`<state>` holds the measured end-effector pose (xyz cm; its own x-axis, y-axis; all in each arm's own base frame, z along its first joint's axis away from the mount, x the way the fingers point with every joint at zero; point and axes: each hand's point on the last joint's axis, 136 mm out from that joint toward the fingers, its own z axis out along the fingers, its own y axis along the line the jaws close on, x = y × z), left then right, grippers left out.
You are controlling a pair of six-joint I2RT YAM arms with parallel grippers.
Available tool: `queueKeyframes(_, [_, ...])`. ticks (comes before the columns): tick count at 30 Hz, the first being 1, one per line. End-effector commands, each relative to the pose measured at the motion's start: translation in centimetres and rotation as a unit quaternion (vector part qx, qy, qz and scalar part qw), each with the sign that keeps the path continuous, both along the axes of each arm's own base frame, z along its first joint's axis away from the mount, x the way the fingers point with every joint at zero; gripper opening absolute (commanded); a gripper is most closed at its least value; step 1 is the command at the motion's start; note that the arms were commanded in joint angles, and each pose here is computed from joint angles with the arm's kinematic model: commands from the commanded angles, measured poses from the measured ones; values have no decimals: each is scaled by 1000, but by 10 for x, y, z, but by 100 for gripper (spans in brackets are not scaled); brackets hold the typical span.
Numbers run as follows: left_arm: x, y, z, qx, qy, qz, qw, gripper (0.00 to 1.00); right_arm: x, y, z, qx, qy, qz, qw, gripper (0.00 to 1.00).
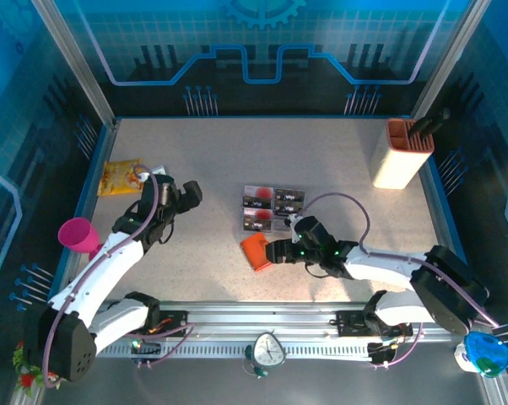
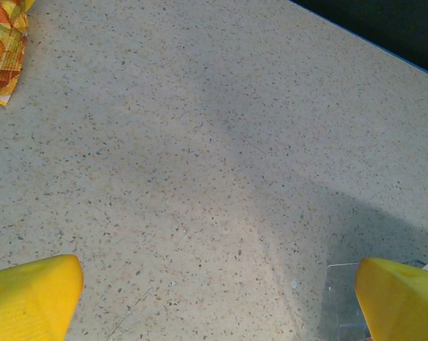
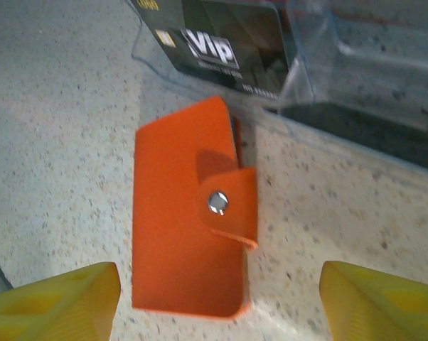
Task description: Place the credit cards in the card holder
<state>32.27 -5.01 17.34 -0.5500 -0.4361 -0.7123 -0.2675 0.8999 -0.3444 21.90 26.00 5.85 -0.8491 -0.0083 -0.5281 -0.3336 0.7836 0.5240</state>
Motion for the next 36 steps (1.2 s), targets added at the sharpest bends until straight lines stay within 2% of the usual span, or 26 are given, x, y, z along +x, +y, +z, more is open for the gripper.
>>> queueKeyframes(1, [-3, -1, -8, 7, 15, 1, 1000, 99, 18, 20, 22, 31, -35, -5, 999, 75])
queueKeyframes(16, [1, -7, -17, 21, 30, -16, 999, 99, 40, 40, 17, 31, -35, -8, 999, 76])
queueKeyframes(29, [5, -12, -16, 22, 32, -24, 999, 99, 58, 40, 3, 32, -30, -27, 999, 76])
queueKeyframes(36, [4, -14, -22, 23, 41, -26, 999, 99, 80, 38, 5, 39, -34, -42, 998, 75])
